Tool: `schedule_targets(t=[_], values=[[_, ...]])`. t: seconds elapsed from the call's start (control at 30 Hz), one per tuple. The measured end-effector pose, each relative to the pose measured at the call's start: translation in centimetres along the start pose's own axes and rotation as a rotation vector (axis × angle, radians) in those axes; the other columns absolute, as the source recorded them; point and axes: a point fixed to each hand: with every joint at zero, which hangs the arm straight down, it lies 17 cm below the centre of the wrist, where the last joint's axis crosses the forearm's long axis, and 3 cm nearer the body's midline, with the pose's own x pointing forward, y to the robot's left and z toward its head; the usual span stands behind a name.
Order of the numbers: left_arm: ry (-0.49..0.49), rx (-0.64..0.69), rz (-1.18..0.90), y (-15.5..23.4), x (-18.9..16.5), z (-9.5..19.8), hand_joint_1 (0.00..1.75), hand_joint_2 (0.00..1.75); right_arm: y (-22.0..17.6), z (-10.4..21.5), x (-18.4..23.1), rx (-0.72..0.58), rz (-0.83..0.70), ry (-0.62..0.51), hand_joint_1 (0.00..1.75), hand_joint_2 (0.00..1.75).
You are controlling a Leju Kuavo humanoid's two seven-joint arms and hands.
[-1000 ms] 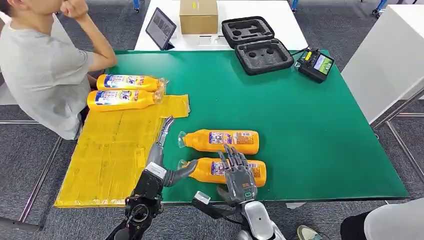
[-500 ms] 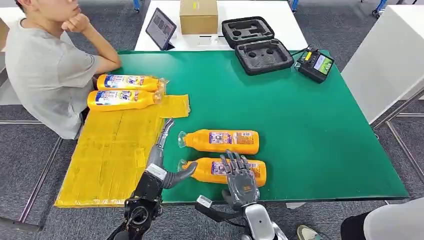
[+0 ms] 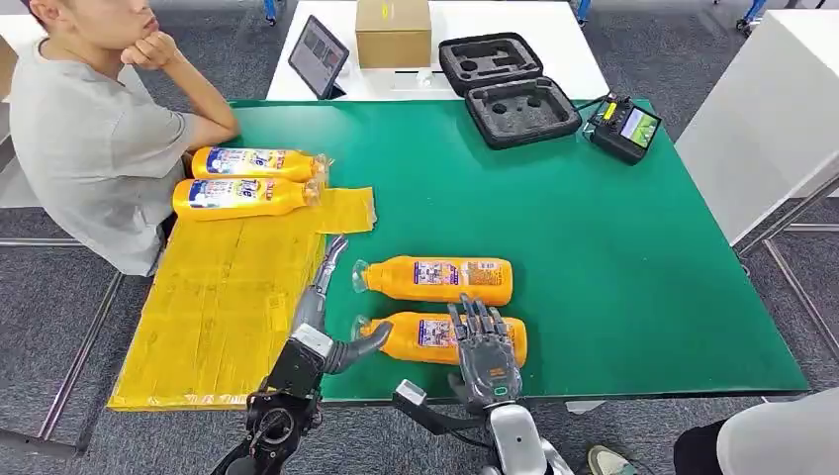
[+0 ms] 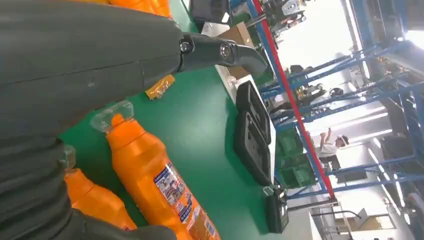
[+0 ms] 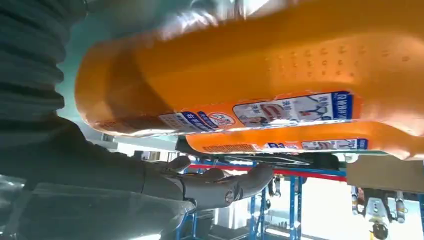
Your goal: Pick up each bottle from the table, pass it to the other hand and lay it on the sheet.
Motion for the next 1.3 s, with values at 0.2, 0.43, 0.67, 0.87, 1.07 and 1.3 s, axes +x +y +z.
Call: schedule_targets(t=[0.2,0.43,0.67,0.87,1.07,1.3], values=[[0.002,0.000,0.001,0.0,0.0,0.0,0.00,1.75,0.0,0.0,-0.1,0.000,0.004,-0.001,0.00,1.75],[0.002,0.000,0.001,0.0,0.0,0.0,0.00,1.75,0.0,0.0,-0.2,0.000,0.005,-0.001,0.00,1.75],[0.004,-0.001,-0.001,0.0,-0.1,0.0,0.00,1.75,0.0,0.0,-0.6,0.003,0.011,0.030,0.00,1.75],[0.003,-0.001,-0.002,0.0,-0.1,0.0,0.00,1.75,0.2,-0.1,-0.7,0.006,0.016,0.031,0.00,1.75],[0.003,-0.011,0.002,-0.3,-0.3,-0.5,0.00,1.75,1.1,-0.5,-2.0,0.037,0.030,0.044,0.00,1.75],[0.001,-0.028,0.016,-1.1,-0.4,-0.7,0.00,1.75,1.7,-1.0,-3.4,0.050,0.035,0.064,0.00,1.75]])
